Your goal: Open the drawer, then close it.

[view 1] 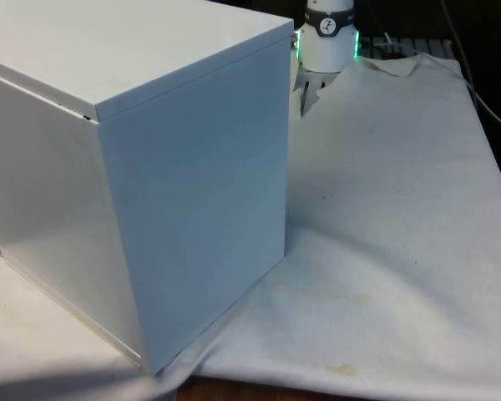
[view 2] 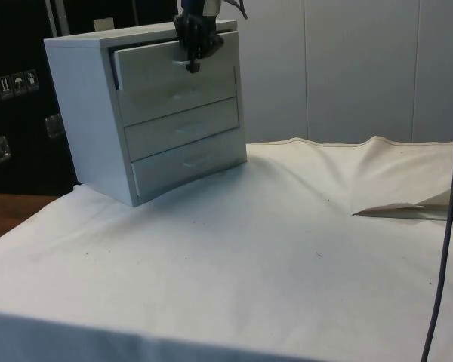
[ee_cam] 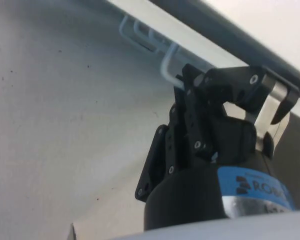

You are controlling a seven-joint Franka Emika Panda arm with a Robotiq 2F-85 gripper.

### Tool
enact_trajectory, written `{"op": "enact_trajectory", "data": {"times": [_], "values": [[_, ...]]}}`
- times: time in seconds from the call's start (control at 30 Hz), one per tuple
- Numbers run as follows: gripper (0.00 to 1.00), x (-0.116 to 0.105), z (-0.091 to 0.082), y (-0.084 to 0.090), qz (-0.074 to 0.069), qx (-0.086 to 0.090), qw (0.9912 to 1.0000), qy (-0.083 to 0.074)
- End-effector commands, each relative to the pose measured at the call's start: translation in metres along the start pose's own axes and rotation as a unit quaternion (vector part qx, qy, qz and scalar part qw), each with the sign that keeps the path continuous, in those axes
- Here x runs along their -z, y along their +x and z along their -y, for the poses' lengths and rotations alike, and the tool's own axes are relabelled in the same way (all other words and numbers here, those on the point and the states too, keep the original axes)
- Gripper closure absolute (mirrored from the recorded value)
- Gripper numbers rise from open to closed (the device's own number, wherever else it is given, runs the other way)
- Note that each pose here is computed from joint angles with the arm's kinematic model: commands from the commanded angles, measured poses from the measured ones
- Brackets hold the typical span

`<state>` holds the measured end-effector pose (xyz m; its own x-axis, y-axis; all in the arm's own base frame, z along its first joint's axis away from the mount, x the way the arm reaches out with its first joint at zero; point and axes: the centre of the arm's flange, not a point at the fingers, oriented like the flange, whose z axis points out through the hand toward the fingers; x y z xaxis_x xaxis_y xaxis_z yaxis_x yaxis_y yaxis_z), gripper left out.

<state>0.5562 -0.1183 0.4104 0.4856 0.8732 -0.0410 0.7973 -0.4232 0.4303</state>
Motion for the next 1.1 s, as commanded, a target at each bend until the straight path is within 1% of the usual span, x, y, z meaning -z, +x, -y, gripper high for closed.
{"op": "enact_trajectory", "data": {"times": [0.0, 0.07, 0.1, 0.13, 0.17, 0.2, 0.33, 0.37, 0.4, 0.6, 0.63, 0.67, 0.8, 0.83, 0.9, 1.07], "values": [[1.00, 0.002, 0.000, -0.001, 0.001, 0.000, 1.00000, -0.001], [1.00, 0.007, -0.001, -0.003, 0.000, -0.001, 1.00000, -0.001], [1.00, 0.005, -0.002, -0.002, -0.002, -0.002, 0.99999, -0.002], [1.00, 0.013, -0.002, -0.005, -0.001, -0.002, 1.00000, -0.001], [1.00, 0.013, -0.002, -0.005, -0.001, -0.002, 1.00000, -0.001], [1.00, 0.019, -0.002, -0.007, -0.002, -0.003, 0.99999, 0.001], [1.00, 0.031, -0.001, -0.011, -0.006, -0.004, 0.99995, 0.006], [1.00, 0.025, -0.001, -0.007, -0.009, -0.006, 0.99991, 0.008], [1.00, 0.032, -0.001, -0.011, -0.007, -0.004, 0.99995, 0.006], [1.00, 0.032, -0.001, -0.011, -0.007, -0.004, 0.99995, 0.006], [1.00, 0.026, 0.000, -0.008, -0.009, -0.006, 0.99990, 0.009], [1.00, 0.032, -0.001, -0.011, -0.007, -0.004, 0.99995, 0.006], [1.00, 0.032, 0.006, -0.009, -0.008, -0.003, 0.99993, 0.008], [1.00, 0.025, 0.002, -0.007, -0.010, -0.006, 0.99987, 0.011], [1.00, 0.024, 0.002, -0.006, -0.010, -0.006, 0.99985, 0.012], [1.00, 0.025, 0.013, -0.006, -0.012, -0.004, 0.99986, 0.011]]}}
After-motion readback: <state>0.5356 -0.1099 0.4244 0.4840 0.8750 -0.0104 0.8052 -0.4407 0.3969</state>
